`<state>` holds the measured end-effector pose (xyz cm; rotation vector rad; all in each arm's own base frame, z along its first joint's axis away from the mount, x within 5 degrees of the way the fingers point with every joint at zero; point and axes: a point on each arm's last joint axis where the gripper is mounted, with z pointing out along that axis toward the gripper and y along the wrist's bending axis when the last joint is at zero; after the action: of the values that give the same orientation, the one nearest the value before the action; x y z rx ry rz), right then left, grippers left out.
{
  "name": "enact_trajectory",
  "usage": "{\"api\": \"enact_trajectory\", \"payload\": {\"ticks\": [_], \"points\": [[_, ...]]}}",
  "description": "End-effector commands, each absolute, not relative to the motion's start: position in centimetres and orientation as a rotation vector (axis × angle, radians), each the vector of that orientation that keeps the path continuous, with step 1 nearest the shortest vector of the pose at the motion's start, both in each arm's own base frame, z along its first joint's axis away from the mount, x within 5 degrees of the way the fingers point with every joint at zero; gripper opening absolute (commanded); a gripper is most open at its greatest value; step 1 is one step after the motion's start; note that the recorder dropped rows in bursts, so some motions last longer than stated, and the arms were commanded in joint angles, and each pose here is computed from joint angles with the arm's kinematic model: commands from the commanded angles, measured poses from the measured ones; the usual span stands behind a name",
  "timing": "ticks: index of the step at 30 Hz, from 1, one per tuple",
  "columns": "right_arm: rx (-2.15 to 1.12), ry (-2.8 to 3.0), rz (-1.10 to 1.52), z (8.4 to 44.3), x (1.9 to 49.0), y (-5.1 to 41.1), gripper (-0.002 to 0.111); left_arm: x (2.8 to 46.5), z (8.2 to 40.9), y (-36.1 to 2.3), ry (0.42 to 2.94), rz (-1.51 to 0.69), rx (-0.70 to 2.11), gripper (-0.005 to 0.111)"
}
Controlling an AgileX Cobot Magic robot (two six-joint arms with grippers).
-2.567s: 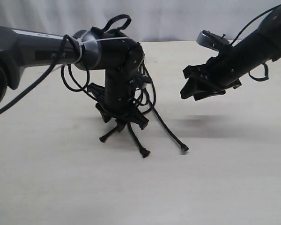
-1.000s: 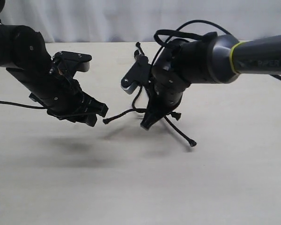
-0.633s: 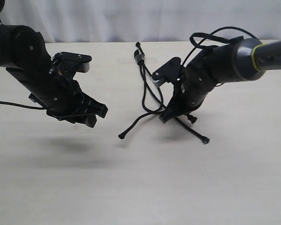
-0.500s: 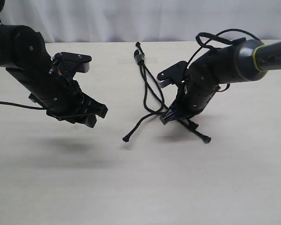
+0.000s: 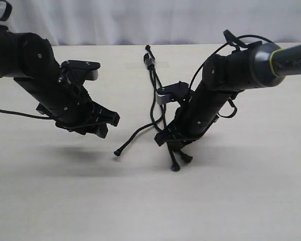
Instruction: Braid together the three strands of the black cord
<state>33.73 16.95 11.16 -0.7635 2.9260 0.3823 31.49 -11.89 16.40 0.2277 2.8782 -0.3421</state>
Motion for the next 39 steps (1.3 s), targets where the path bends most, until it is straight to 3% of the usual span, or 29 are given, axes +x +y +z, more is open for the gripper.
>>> {"api": "enact_trajectory", "payload": {"ticks": [1,9,14,22,29,33,37,39], "points": [[-0.748,2.991,0.512,10.0,32.8,17.4,0.004,32.1,14.1,-12.1,2.897,-0.361,0.157,0.038],[-0.689,3.009,0.529,10.1,32.8,17.4,0.004,32.6,11.7,-13.4,2.895,-0.517,0.118,0.0],[-0.657,3.019,0.524,10.0,32.8,17.4,0.005,31.8,10.4,-14.9,2.93,-0.529,0.211,0.0],[-0.612,3.034,0.525,10.0,32.8,17.4,0.032,30.6,9.4,-17.2,2.962,-0.531,0.318,0.0],[-0.464,2.999,0.541,12.9,33.5,16.1,0.043,30.6,9.8,-16.8,2.973,-0.544,0.306,0.0],[-0.41,2.977,0.568,15.8,33.7,14.0,0.043,30.8,12.1,-15.0,2.964,-0.526,0.332,0.0],[-0.405,2.966,0.553,19.2,32.9,11.5,0.042,30.8,15.9,-10.7,2.985,-0.3,0.259,0.0],[-0.389,2.959,0.501,20.6,32.2,10.3,0.034,30.5,18.6,-8.3,2.954,-0.159,0.213,0.0]]}}
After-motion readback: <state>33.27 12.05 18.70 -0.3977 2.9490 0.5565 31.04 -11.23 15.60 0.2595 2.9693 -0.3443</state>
